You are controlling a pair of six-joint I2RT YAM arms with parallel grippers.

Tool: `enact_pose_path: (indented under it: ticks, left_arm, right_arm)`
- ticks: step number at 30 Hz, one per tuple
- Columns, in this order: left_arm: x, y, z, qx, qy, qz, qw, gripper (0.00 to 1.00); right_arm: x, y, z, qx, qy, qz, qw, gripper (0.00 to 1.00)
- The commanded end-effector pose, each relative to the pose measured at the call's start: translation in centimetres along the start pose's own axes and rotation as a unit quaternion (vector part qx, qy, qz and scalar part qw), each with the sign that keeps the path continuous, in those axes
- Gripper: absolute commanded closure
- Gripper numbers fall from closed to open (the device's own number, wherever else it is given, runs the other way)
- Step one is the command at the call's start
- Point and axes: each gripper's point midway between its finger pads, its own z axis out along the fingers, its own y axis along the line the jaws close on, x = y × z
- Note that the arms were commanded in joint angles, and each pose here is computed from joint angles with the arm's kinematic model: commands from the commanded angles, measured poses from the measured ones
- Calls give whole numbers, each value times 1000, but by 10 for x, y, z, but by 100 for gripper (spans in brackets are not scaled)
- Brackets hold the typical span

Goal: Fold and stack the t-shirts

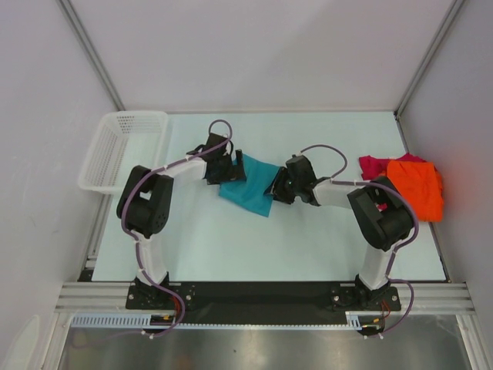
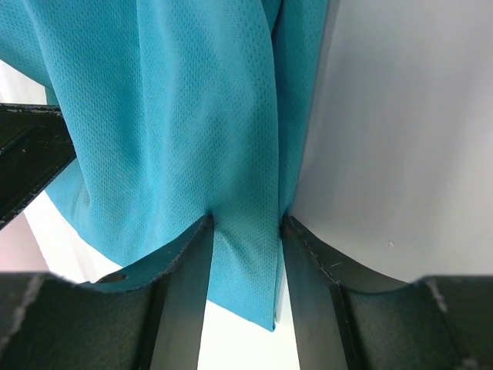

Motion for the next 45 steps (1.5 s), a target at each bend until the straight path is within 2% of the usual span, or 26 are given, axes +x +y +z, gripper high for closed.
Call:
enact_pose_path:
  ticks: [1, 4, 7, 8, 9, 10, 13, 14, 16, 18, 19, 21, 22, 28, 34, 41, 45]
  left_arm:
    - [40, -2, 9, 12, 60, -11, 998, 0]
    - [43, -9, 8, 32, 64, -13, 997, 6]
    - [46, -18, 8, 64, 64, -14, 996, 28]
    - [48, -25, 8, 85, 66, -19, 994, 48]
    - [53, -26, 9, 92, 73, -22, 993, 61]
    - [54, -27, 9, 96, 74, -25, 992, 69]
    - [61, -26, 7, 98, 80, -27, 992, 79]
    - [62, -24, 6, 97, 80, -25, 992, 88]
    - [62, -22, 3, 91, 75, -24, 993, 96]
    - [62, -21, -1, 90, 73, -23, 993, 97]
    - [62, -21, -2, 91, 73, -23, 993, 98]
    - [62, -23, -4, 96, 74, -24, 992, 99]
    - [61, -25, -5, 98, 73, -24, 992, 100]
    - [62, -33, -11, 126, 71, -32, 989, 100]
    - [60, -49, -16, 163, 71, -38, 983, 100]
    - [21, -84, -46, 211, 40, -31, 976, 100]
    - [5, -101, -64, 238, 25, -31, 971, 100]
  right_arm:
    - [31, -37, -4, 70, 32, -7, 997, 53]
    - [35, -37, -7, 71, 34, -9, 997, 53]
    - [41, -39, -7, 73, 36, -7, 997, 53]
    - [42, -42, -7, 76, 38, -5, 996, 53]
    - [45, -42, -7, 75, 40, -3, 996, 53]
    - [49, -46, -7, 78, 44, -1, 996, 53]
    - [52, -44, -4, 69, 41, 0, 997, 53]
    - [52, -44, -3, 68, 40, 2, 997, 53]
    - [55, -43, 0, 65, 42, 3, 997, 55]
    - [58, -38, 3, 56, 47, 2, 997, 61]
    - [60, -37, 5, 55, 49, 0, 997, 71]
    - [62, -34, 7, 48, 50, -1, 998, 82]
    - [63, -31, 8, 45, 51, -3, 998, 99]
    - [64, -27, 8, 40, 38, -16, 998, 100]
    - [46, -21, -3, 62, 10, -43, 997, 100]
    - [-14, -2, -51, 132, -67, -113, 983, 100]
    - [-52, 19, -89, 138, -118, -123, 976, 100]
